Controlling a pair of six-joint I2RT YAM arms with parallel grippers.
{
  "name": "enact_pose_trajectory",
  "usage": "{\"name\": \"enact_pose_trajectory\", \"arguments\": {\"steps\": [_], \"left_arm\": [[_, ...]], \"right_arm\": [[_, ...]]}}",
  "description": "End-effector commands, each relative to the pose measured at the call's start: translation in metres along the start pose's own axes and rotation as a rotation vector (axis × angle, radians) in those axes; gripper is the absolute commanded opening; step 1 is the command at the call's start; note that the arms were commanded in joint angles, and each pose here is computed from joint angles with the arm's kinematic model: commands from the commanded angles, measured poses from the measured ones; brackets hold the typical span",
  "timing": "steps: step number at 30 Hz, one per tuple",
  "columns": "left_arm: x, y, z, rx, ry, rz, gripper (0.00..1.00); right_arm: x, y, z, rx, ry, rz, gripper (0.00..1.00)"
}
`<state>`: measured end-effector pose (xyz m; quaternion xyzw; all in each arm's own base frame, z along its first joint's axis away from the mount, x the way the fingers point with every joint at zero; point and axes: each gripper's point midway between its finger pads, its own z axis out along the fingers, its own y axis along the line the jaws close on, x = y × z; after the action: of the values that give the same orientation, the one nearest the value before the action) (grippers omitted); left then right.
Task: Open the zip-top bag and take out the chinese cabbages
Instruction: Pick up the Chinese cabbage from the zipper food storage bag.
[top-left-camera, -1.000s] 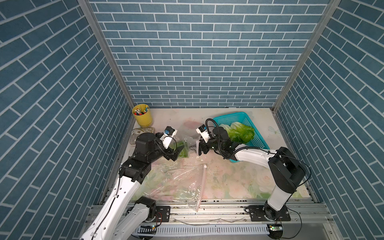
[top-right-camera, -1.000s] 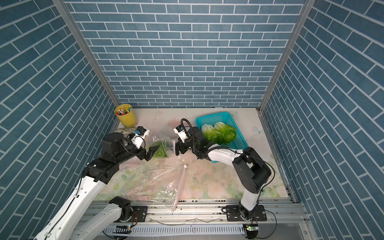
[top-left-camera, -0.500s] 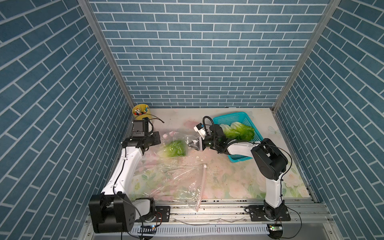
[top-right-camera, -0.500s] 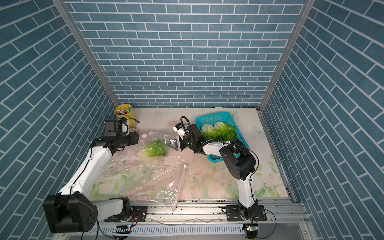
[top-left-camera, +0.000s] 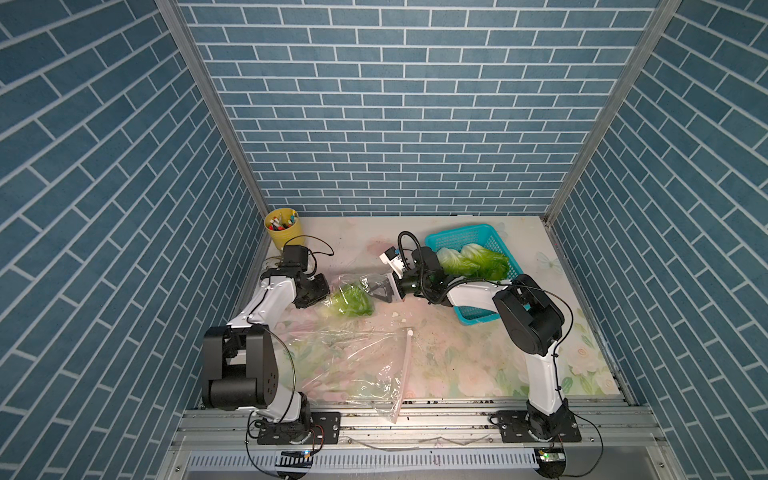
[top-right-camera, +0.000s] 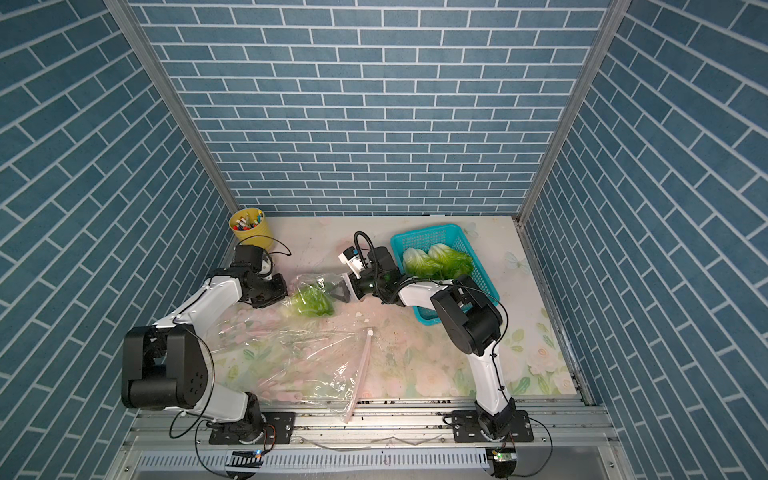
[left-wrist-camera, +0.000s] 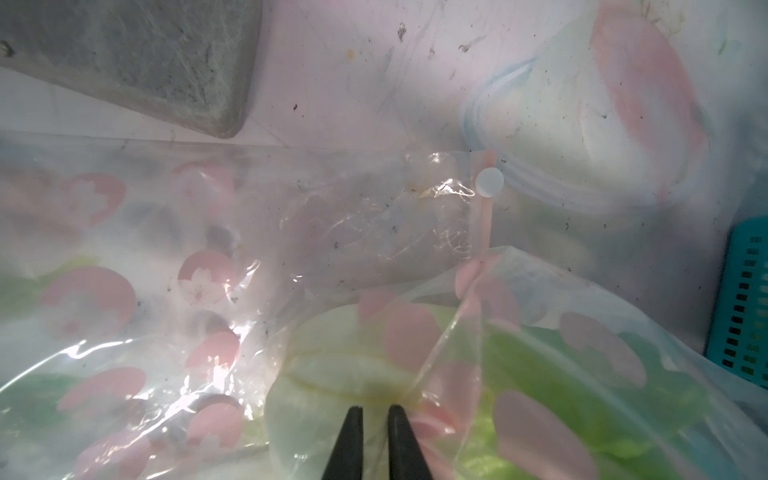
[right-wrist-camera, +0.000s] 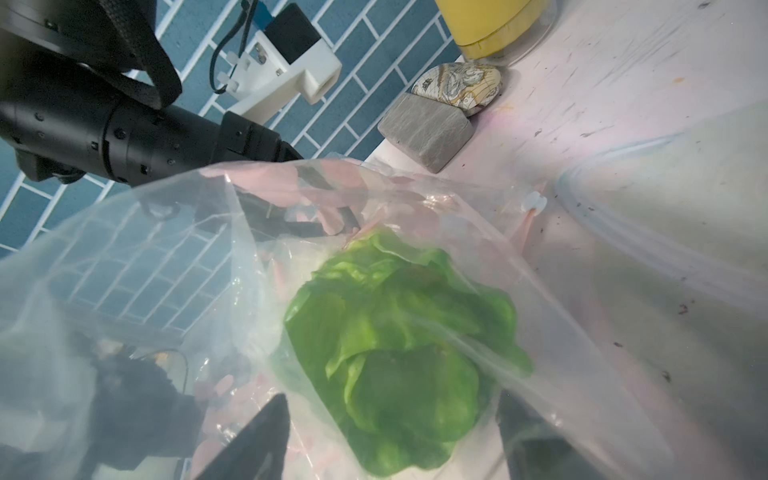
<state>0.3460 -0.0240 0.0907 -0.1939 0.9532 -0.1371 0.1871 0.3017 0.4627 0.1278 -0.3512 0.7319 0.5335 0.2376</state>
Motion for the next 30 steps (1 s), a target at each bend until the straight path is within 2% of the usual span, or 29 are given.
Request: {"name": "enact_pose_trajectory", "arguments": {"steps": [1,8,14,26,30], "left_arm": [[0.006,0.004,0.000,0.003,0.001,-0.033,0.12],[0.018,0.009,0.006,0.003,0.015,-0.049,0.07],[0.020,0.008,0.008,0.010,0.018,-0.055,0.05],[0.021,0.008,0.009,0.013,0.024,-0.054,0.04],[0.021,0.007,0.009,0.016,0.025,-0.050,0.03]], "right_arm": [[0.018,0.006,0.014,-0.048,0.060,0.040,0.84],[0.030,0.022,0.029,-0.074,0.096,0.007,0.99],[0.028,0.027,0.038,-0.081,0.106,0.003,0.98],[0.017,0.031,0.047,-0.103,0.103,0.003,0.83],[0.014,0.035,0.046,-0.112,0.087,-0.013,0.85]]}}
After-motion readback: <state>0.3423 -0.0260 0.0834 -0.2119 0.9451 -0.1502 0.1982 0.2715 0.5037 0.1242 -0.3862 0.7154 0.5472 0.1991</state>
